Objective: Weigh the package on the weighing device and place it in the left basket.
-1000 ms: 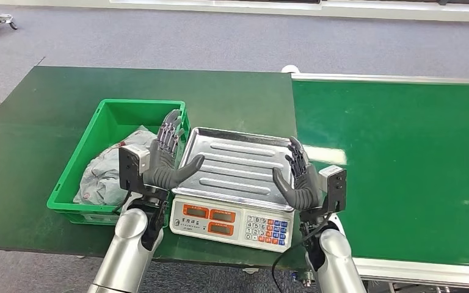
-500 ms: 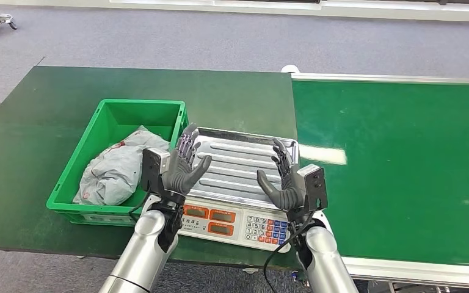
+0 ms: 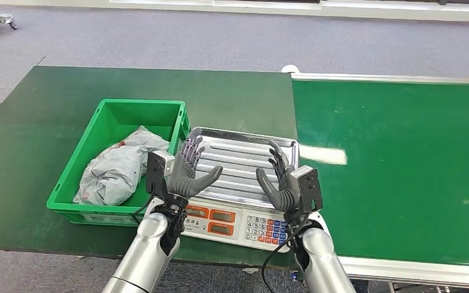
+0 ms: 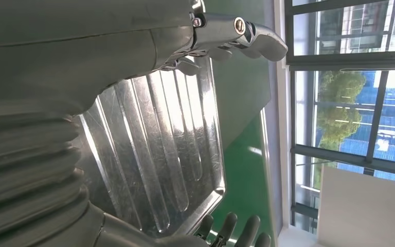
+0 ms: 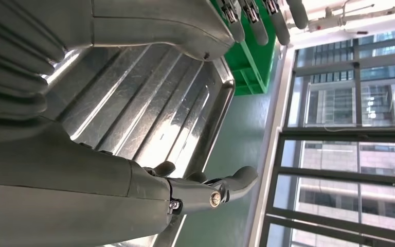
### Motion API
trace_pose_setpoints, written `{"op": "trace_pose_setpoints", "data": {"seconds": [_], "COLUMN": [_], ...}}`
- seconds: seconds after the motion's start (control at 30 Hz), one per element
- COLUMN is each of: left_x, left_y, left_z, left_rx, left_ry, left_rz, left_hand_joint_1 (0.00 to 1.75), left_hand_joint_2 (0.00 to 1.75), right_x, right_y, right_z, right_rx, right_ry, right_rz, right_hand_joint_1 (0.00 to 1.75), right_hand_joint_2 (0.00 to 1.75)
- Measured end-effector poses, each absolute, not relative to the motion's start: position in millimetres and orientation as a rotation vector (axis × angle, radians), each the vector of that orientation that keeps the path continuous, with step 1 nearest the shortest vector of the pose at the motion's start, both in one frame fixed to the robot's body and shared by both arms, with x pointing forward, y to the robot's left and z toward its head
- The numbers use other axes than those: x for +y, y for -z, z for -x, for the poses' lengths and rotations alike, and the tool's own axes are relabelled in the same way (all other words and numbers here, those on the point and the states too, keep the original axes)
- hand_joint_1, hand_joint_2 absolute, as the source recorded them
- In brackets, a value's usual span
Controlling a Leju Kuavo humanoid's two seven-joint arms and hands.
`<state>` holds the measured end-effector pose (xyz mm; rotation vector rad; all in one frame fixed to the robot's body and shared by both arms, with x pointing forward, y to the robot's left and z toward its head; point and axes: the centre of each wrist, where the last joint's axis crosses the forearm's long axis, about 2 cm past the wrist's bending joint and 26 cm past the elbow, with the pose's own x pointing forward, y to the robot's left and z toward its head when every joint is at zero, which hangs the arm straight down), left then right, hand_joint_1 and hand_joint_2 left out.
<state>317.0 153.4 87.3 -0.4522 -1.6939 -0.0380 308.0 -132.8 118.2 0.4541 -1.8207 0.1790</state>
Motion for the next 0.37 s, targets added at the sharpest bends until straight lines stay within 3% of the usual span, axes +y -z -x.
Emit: {"op": "trace_pose_setpoints", "data": {"seconds": [0.1,0.37], "left_x": [153.6,154.2], "left_y": [-86.6,-87.6], "left_z": [-314.8,-309.6], "left_rx": [-1.696,-1.71], "left_ry": [0.04,0.036], "left_rz": [0.449,0.438], "left_hand_joint_1": [0.0,0.0], "left_hand_joint_2": [1.75,1.75], "right_x": [-132.7,-133.2], "right_y": [-118.1,-118.8], "right_z": [-307.5,-306.9], "right_rx": [-1.821,-1.825], "right_ry": [-0.18,-0.173], "right_rz": [-0.437,-0.419], "right_hand_joint_1": [0.0,0.0], "right_hand_joint_2": [1.75,1.75]}}
